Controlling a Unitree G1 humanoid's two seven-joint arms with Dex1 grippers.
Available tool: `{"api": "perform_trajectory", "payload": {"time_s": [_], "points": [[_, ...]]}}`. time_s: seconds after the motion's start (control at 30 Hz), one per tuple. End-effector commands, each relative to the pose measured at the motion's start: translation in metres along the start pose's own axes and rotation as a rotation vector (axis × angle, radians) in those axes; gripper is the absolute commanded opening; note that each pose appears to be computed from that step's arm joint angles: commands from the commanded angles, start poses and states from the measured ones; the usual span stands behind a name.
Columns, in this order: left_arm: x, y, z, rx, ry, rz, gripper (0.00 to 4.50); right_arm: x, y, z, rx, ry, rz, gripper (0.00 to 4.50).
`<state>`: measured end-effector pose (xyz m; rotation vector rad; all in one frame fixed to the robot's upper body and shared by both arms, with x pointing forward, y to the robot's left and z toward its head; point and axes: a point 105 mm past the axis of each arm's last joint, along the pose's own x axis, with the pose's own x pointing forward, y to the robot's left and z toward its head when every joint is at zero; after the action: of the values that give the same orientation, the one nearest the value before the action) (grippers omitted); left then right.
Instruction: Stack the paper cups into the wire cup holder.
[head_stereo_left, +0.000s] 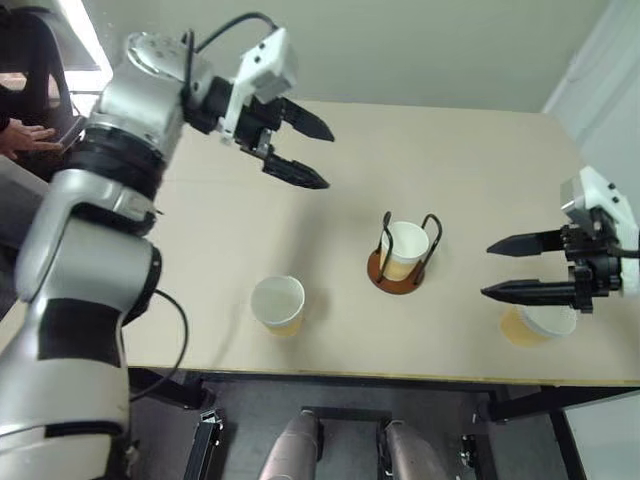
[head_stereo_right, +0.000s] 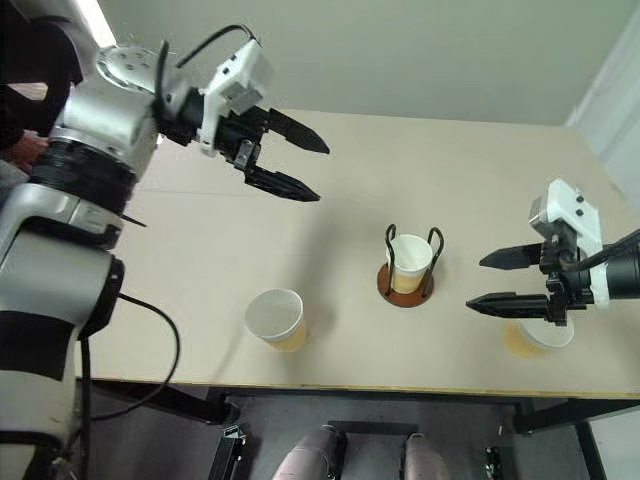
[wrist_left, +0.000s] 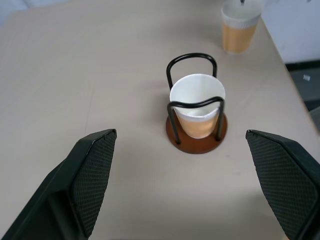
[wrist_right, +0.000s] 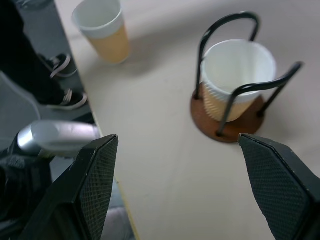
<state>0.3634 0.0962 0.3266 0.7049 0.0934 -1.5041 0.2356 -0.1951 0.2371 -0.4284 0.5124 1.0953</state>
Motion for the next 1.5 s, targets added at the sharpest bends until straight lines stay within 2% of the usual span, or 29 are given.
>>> {"api": "perform_trajectory", "payload": {"time_s": [0.03, 0.23, 0.4, 0.57, 0.9, 1.13, 1.23, 1.5], "points": [[-0.012, -0.005, 0.013, -0.005, -0.051, -0.015, 4.44, -0.006, 0.004, -0.019, -0.111, 0.151, 0.0, 3.91], [-0.016, -0.008, 0.008, -0.032, -0.056, -0.012, 4.44, -0.01, -0.006, -0.063, -0.189, 0.329, -0.009, 3.91], [-0.018, -0.011, 0.004, -0.051, -0.057, -0.013, 4.44, -0.02, -0.017, -0.068, -0.201, 0.346, -0.047, 3.91], [-0.018, -0.012, 0.002, -0.063, -0.06, -0.016, 4.44, -0.026, -0.019, -0.062, -0.173, 0.309, -0.054, 3.91], [-0.017, -0.014, -0.001, -0.071, -0.062, -0.021, 4.44, -0.011, -0.01, -0.091, -0.25, 0.424, 0.005, 3.91], [-0.016, -0.015, -0.004, -0.078, -0.061, -0.024, 4.44, -0.004, -0.024, -0.109, -0.325, 0.502, -0.02, 3.91], [-0.016, -0.016, -0.006, -0.082, -0.06, -0.024, 4.5, -0.002, -0.031, -0.107, -0.349, 0.508, -0.035, 3.31], [-0.021, -0.016, -0.017, -0.109, -0.041, -0.007, 4.5, -0.005, -0.043, -0.07, -0.377, 0.424, -0.091, 0.36]]}}
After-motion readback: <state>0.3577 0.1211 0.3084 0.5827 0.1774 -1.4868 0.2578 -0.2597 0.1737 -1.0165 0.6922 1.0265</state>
